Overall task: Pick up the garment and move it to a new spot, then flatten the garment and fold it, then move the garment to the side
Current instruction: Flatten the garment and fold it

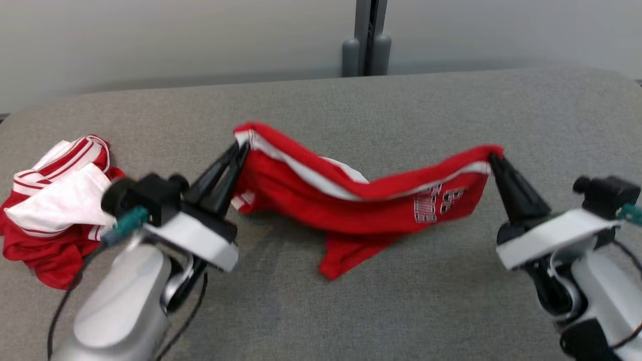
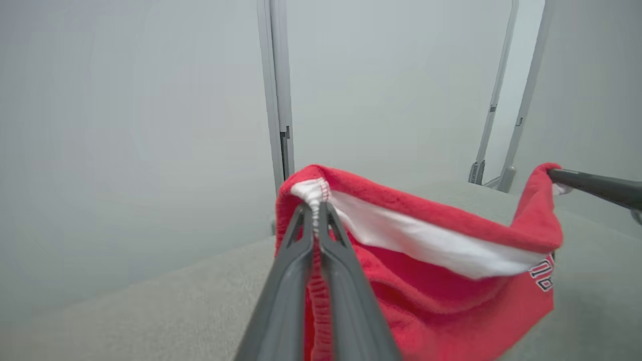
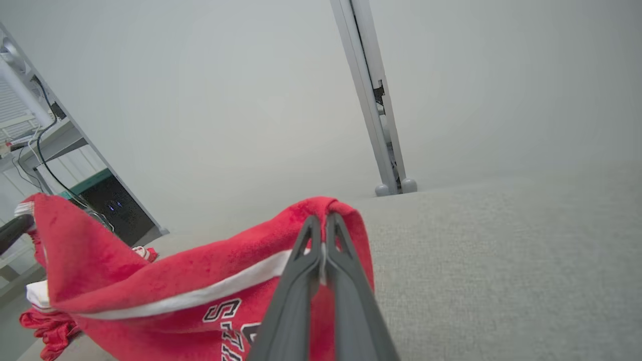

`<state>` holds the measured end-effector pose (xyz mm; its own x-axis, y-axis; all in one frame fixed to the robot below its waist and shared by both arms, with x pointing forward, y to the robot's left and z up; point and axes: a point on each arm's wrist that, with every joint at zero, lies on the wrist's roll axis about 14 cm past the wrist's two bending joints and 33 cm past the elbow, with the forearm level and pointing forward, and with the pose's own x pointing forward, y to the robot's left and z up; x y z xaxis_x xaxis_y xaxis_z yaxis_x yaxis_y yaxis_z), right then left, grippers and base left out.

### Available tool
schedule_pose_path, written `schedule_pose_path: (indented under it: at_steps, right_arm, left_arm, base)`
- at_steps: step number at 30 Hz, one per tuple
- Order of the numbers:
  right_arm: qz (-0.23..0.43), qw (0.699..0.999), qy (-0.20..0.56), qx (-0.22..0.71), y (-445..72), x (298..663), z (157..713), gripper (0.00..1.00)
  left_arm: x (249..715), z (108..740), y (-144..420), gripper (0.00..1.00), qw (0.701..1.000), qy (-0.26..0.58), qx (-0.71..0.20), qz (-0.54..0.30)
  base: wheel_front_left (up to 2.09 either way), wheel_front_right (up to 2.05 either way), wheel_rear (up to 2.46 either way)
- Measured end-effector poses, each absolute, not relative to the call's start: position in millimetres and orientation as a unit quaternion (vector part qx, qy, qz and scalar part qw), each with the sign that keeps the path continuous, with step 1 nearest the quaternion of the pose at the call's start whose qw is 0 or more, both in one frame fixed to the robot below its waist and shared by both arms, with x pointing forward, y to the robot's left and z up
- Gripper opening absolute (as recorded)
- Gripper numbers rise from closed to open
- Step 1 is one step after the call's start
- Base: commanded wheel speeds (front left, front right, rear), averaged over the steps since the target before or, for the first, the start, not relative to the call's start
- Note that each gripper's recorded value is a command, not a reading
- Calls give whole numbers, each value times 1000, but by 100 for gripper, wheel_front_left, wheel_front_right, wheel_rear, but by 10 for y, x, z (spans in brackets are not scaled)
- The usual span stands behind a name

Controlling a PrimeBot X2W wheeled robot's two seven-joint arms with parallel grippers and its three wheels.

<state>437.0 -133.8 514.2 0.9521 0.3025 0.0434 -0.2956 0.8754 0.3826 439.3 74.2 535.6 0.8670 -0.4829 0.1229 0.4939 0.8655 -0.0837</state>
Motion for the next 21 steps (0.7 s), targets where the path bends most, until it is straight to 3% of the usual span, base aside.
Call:
schedule_pose_path:
  at_steps: [7,12,21]
  right_arm:
    - [160,959,-63,227,-1479,5330,5971,0]
    - [158,953,-107,234,-1628,6076,6574,0]
    - [144,955,-151,211,-1786,6744,7075,0]
  left_arm:
    - [5369,6297,507,0,945,-130,-5,-299]
    - [6077,6974,355,0,934,-184,-23,-305]
    - [6748,7257,212,0,930,-204,-30,-304]
  base:
    - [0,0,0]
    - [0,0,0]
    - [0,0,0]
